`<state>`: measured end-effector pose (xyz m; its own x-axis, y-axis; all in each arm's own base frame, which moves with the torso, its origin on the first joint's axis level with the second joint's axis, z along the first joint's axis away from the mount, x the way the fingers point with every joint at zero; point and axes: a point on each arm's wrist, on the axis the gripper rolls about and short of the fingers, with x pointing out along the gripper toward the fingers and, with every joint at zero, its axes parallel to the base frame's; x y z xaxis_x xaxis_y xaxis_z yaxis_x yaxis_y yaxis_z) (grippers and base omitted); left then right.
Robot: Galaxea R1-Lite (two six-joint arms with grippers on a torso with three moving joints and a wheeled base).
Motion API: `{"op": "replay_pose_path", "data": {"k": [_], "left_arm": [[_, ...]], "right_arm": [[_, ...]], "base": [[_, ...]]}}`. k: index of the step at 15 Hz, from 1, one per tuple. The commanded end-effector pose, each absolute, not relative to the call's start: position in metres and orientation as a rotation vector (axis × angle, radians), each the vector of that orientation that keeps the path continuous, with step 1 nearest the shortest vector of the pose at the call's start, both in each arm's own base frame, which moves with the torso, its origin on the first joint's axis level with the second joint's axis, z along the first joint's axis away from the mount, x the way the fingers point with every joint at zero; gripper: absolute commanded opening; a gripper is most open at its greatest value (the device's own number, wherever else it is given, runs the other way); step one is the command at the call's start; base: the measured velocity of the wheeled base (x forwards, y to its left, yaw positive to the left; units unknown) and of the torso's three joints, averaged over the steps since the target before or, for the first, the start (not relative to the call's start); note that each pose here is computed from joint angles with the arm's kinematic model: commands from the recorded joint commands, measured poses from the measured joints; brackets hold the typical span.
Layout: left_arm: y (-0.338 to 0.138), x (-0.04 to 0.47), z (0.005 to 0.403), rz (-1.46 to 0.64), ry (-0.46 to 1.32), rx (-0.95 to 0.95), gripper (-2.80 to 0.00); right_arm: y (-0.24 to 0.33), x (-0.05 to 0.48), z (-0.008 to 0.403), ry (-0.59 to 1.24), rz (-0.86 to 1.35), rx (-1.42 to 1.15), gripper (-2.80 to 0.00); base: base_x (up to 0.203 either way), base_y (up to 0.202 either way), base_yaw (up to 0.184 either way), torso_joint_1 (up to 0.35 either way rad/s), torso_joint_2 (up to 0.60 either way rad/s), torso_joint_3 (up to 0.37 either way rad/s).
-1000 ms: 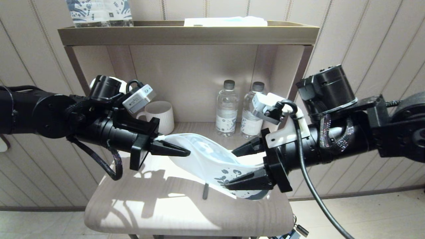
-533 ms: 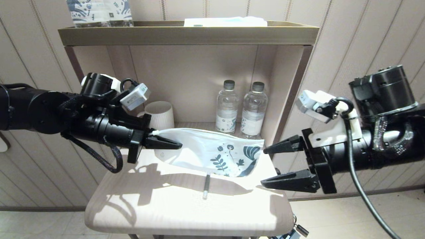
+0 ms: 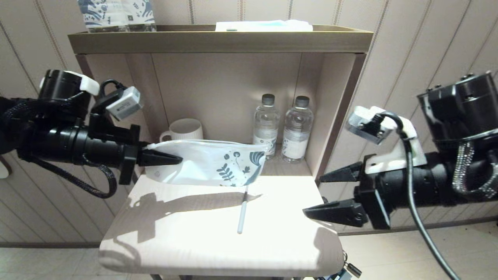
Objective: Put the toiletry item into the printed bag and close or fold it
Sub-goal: Pick up a toothbrush
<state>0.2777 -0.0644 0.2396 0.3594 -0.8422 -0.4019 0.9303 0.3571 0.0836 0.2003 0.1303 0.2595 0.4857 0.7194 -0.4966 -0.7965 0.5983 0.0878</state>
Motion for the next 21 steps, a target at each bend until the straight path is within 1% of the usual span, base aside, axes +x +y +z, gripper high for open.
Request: {"op": "replay_pose_path", "data": {"k": [1, 3, 4, 7, 8, 9, 13, 16, 21], "left_arm": [[-0.049, 0.256, 0.255, -1.098, 0.281, 0.331, -2.80], [-0.038, 0.245, 0.260, -0.997, 0.317, 0.304, -2.80], [-0.036, 0.241, 0.263, -0.929, 0.341, 0.291, -2.80], [-0.030, 0.229, 0.272, -0.830, 0.360, 0.252, -2.80], [-0.029, 0.226, 0.273, -0.795, 0.369, 0.243, -2.80], [-0.029, 0.223, 0.275, -0.770, 0.375, 0.233, -2.80], [-0.027, 0.210, 0.285, -0.672, 0.382, 0.178, -2.80], [-0.025, 0.204, 0.289, -0.570, 0.394, 0.162, -2.80], [-0.027, 0.188, 0.292, -0.584, 0.411, 0.165, -2.80]], "right_arm": [[0.163, 0.215, 0.248, 0.605, 0.799, -0.170, 0.00], [0.196, 0.233, 0.237, 0.671, 0.737, -0.195, 0.00], [0.212, 0.241, 0.230, 0.707, 0.698, -0.212, -2.80], [0.241, 0.247, 0.220, 0.748, 0.633, -0.233, -2.80], [0.245, 0.249, 0.219, 0.758, 0.631, -0.234, -0.08], [0.248, 0.250, 0.219, 0.770, 0.627, -0.228, 0.00], [0.262, 0.255, 0.216, 0.803, 0.604, -0.188, 0.00], [0.280, 0.264, 0.212, 0.811, 0.491, -0.179, 0.00], [0.311, 0.268, 0.186, 0.906, 0.424, -0.203, 0.00]], "base": [[0.000, 0.000, 0.000, 0.000, 0.00, 0.000], [0.000, 0.000, 0.000, 0.000, 0.00, 0.000], [0.000, 0.000, 0.000, 0.000, 0.00, 0.000], [0.000, 0.000, 0.000, 0.000, 0.00, 0.000], [0.000, 0.000, 0.000, 0.000, 0.00, 0.000], [0.000, 0.000, 0.000, 0.000, 0.00, 0.000], [0.000, 0.000, 0.000, 0.000, 0.00, 0.000], [0.000, 0.000, 0.000, 0.000, 0.00, 0.000], [0.000, 0.000, 0.000, 0.000, 0.00, 0.000]]}}
